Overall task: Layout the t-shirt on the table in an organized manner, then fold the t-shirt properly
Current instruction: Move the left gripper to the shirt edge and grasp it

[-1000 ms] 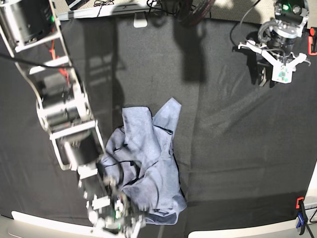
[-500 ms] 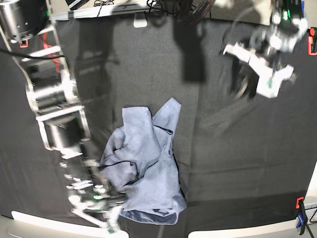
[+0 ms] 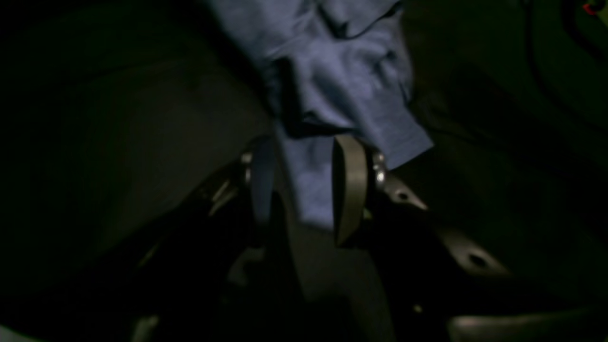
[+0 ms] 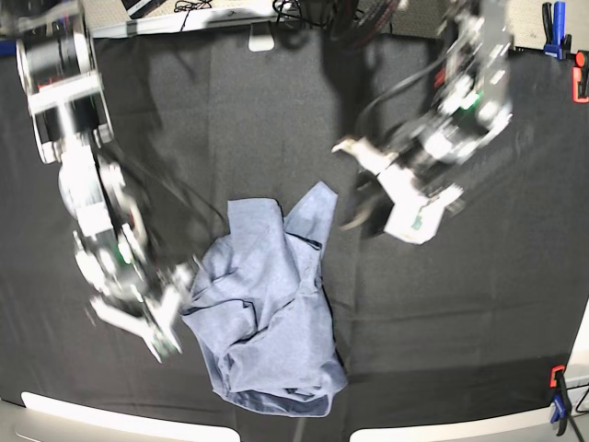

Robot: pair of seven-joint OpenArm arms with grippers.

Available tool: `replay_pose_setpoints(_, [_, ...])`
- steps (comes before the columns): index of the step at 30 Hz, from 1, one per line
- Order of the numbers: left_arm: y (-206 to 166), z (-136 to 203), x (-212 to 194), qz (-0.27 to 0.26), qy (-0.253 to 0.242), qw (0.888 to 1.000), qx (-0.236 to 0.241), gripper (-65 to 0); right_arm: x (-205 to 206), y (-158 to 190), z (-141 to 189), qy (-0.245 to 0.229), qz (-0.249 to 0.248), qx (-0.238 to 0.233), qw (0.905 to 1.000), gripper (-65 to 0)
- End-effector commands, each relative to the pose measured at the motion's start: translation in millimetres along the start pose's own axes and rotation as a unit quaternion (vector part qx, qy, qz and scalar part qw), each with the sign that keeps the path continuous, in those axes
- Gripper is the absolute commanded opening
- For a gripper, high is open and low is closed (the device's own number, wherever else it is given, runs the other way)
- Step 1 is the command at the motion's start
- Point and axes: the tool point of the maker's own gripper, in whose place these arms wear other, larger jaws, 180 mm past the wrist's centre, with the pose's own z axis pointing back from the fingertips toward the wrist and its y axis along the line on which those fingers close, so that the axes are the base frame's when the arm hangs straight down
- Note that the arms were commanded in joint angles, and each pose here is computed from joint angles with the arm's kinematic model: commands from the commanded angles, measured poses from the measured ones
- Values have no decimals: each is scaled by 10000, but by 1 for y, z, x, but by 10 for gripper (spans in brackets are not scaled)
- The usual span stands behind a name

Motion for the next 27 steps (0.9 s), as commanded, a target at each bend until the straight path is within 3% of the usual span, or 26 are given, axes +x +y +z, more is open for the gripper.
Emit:
replay_pose_setpoints(1, [-3,-8,17,-22,-260,9997,-29,-454,12,-14,8,-270,-100,-158,9995,-377])
replay_pose_setpoints(8, [-23,-59,10,95,31,9995,-289,-453,-40,-24,43,-243,-569,-427,9972,-377])
replay_pose_setpoints(12, [-7,-82,13,101,151,9997,178,-453,-59,-23,57,-139,-638,-481,9967,-377])
replay_pose_setpoints(24, [11,-112,-12,295,698,9961,453,-457,-71,-5,60,-72,-733,-341,9967,-377])
replay_pose_setpoints(25, [11,-112,-11,299,679,9962,452,-479,-70,-5,60,-86,-734,-341,9967,-377])
replay_pose_setpoints(27, [12,-112,-9,290,615,9966,462,-614,-70,-5,60,-94,-733,-341,9967,-377])
